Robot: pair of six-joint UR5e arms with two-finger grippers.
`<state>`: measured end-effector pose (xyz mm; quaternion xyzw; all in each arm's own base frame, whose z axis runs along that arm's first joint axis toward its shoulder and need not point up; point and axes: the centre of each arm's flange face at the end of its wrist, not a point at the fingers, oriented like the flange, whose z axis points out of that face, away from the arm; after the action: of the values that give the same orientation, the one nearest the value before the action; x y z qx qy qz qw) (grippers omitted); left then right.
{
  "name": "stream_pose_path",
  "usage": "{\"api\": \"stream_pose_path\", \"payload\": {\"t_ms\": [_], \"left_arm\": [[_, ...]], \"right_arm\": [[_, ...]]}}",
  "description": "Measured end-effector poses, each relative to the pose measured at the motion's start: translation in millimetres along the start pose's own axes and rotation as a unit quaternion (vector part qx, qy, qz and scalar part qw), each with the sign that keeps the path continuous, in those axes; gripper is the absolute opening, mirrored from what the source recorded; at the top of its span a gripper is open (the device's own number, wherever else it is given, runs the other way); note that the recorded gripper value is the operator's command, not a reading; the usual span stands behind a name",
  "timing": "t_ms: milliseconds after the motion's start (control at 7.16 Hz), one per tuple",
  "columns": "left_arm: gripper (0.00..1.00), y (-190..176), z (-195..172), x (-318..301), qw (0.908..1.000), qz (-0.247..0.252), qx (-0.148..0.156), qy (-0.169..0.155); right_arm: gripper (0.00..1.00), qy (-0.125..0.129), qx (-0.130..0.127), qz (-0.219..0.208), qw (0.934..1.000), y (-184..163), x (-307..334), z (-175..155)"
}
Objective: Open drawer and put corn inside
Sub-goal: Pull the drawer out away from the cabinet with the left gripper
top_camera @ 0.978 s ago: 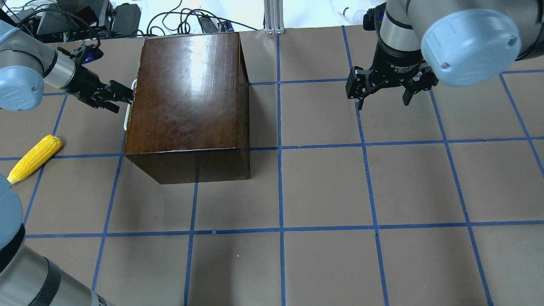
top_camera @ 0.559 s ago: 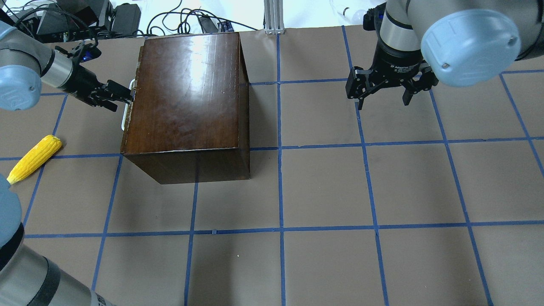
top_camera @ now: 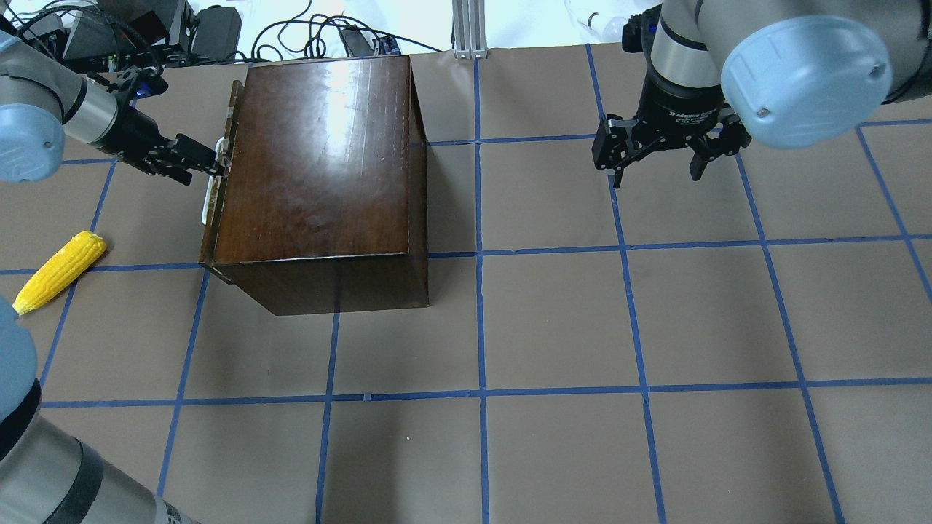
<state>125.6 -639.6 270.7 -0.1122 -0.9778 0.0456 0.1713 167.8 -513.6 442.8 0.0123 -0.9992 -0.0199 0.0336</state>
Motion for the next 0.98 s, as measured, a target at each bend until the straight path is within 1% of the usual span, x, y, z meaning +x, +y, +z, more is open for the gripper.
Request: {"api": "stream_pose_path", "payload": {"t_ms": [419,978], "left_arm": [[1.0,-1,-6,-4,0.9999,0.004,-0.002,-0.012],[1.0,1,-16,-17,0.9994,0.024,-0.007,-0.026]], "right_arm": [[1.0,0.0,0.0,0.0,1.0,0,0,0],[1.0,0.0,0.0,0.0,1.0,0,0,0]]}}
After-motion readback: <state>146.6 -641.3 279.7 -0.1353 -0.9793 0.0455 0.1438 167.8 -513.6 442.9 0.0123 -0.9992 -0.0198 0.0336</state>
